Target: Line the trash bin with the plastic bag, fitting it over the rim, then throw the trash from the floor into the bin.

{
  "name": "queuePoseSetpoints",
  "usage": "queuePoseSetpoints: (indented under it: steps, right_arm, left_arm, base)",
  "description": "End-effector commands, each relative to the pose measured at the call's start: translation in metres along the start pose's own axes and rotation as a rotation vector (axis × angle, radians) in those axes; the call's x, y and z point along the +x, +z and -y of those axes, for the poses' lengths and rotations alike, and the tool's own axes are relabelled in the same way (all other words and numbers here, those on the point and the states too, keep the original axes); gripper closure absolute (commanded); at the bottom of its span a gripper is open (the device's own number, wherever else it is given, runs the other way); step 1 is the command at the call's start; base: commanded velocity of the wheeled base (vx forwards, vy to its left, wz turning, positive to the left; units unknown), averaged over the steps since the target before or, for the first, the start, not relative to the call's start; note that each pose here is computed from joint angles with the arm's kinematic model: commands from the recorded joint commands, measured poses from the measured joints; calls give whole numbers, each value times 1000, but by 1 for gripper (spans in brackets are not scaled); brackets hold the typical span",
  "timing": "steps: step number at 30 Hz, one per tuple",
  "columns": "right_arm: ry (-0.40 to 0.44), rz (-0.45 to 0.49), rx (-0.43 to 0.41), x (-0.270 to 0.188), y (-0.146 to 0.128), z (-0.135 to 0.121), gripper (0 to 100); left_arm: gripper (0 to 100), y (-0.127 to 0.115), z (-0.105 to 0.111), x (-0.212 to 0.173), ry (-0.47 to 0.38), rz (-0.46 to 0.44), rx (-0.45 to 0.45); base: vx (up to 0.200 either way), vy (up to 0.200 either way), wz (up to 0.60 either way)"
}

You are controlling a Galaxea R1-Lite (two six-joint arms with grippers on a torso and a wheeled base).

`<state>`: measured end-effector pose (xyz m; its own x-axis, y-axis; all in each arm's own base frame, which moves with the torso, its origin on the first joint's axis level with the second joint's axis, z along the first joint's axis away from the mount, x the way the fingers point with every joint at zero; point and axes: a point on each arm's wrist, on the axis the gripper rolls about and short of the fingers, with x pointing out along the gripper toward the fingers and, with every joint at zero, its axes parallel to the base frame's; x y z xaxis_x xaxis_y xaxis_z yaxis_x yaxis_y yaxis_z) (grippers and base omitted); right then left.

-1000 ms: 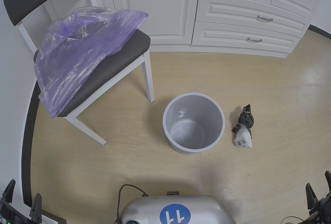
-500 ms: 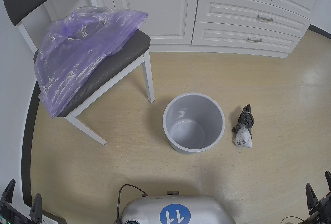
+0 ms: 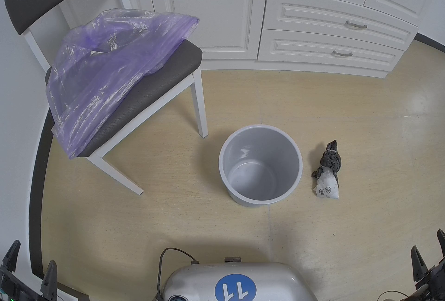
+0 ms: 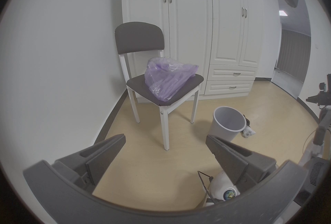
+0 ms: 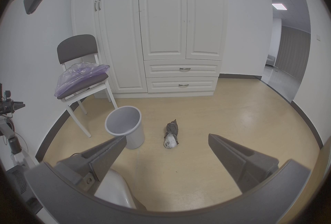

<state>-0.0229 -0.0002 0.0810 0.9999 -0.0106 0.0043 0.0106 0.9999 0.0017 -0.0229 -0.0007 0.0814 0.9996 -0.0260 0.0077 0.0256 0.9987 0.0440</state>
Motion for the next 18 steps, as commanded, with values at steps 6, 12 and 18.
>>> queuePoseSetpoints:
  steps: [6,12,18]
  right_arm:
    - [1,-1,-3,0,-5,0,0]
    - [3,-1,-5,0,-5,0,0]
    - [6,0,-34,0,-5,0,0]
  left_arm:
    - [0,-5,0,0,4,-2,-4]
    - [0,-5,0,0,4,-2,-12]
    - [0,-5,0,0,4,-2,-6]
  base:
    - [0,0,0]
    - [0,0,0]
    - [0,0,0]
